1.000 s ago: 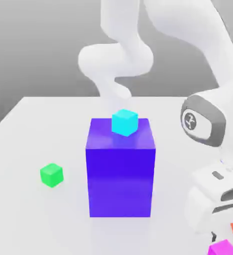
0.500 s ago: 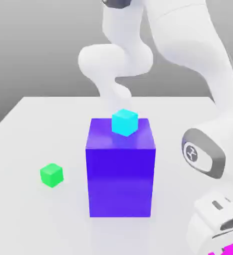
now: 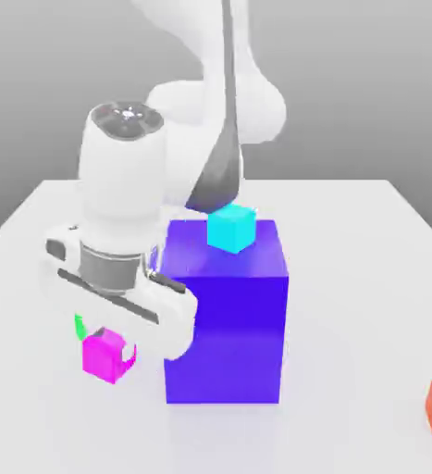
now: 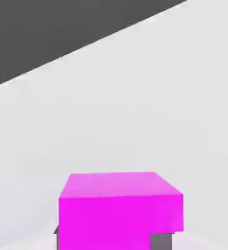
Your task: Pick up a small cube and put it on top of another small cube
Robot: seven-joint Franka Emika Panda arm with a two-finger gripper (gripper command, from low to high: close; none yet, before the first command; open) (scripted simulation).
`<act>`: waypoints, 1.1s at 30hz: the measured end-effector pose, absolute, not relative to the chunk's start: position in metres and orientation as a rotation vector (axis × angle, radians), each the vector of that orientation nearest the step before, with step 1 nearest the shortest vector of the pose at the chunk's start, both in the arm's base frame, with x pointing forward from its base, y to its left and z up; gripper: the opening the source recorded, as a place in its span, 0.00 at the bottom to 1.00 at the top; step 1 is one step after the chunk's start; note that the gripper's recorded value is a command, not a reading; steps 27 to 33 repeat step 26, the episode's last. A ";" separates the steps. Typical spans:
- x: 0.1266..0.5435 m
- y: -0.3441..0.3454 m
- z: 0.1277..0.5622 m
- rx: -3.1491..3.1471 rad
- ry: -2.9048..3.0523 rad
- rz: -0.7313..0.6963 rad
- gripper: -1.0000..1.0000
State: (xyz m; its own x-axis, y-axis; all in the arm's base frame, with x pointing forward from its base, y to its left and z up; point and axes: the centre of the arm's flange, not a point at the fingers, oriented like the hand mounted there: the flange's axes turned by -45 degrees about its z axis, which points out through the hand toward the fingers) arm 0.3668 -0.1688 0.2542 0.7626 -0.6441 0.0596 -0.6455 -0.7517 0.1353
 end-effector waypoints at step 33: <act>0.228 -0.206 0.184 2.604 -1.771 0.000 1.00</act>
